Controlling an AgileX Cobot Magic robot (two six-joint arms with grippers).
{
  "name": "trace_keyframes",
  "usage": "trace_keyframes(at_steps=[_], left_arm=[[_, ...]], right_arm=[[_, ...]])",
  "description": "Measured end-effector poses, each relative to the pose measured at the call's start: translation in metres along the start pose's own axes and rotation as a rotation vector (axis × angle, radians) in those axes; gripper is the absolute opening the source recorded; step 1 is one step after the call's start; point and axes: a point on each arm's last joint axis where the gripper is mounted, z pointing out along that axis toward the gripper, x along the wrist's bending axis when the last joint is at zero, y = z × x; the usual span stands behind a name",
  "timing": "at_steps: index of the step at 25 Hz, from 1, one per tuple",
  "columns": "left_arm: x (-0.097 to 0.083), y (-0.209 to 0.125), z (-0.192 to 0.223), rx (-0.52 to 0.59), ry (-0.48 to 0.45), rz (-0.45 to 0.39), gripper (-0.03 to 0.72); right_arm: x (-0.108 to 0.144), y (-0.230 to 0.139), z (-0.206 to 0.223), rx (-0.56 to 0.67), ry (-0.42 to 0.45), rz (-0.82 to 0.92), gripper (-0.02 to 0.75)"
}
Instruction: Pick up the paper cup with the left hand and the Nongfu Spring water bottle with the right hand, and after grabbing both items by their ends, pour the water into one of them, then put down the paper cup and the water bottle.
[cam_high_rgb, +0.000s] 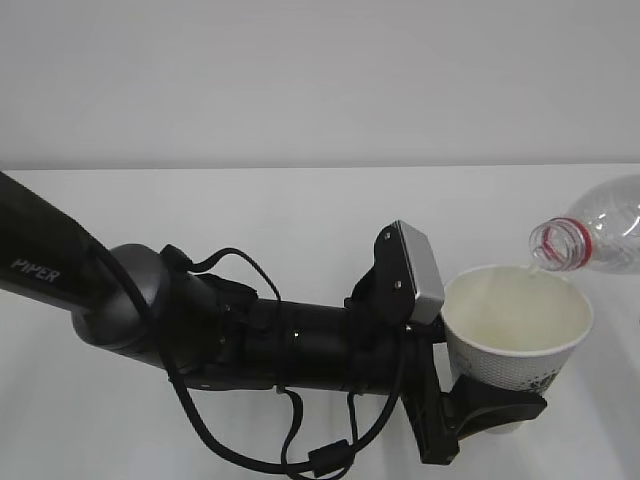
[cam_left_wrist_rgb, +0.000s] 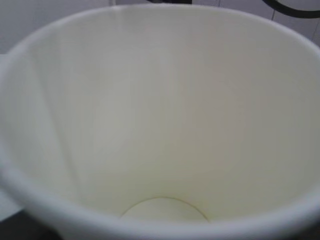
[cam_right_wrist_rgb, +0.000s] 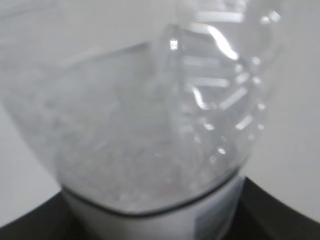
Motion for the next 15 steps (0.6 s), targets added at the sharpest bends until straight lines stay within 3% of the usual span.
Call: trace_keyframes(at_steps=[15], left_arm=[[0.0,0.0,0.0,0.0,0.0,0.0,0.543]], right_arm=[[-0.0003,0.0,0.0,0.0,-0.004,-0.009,0.44]])
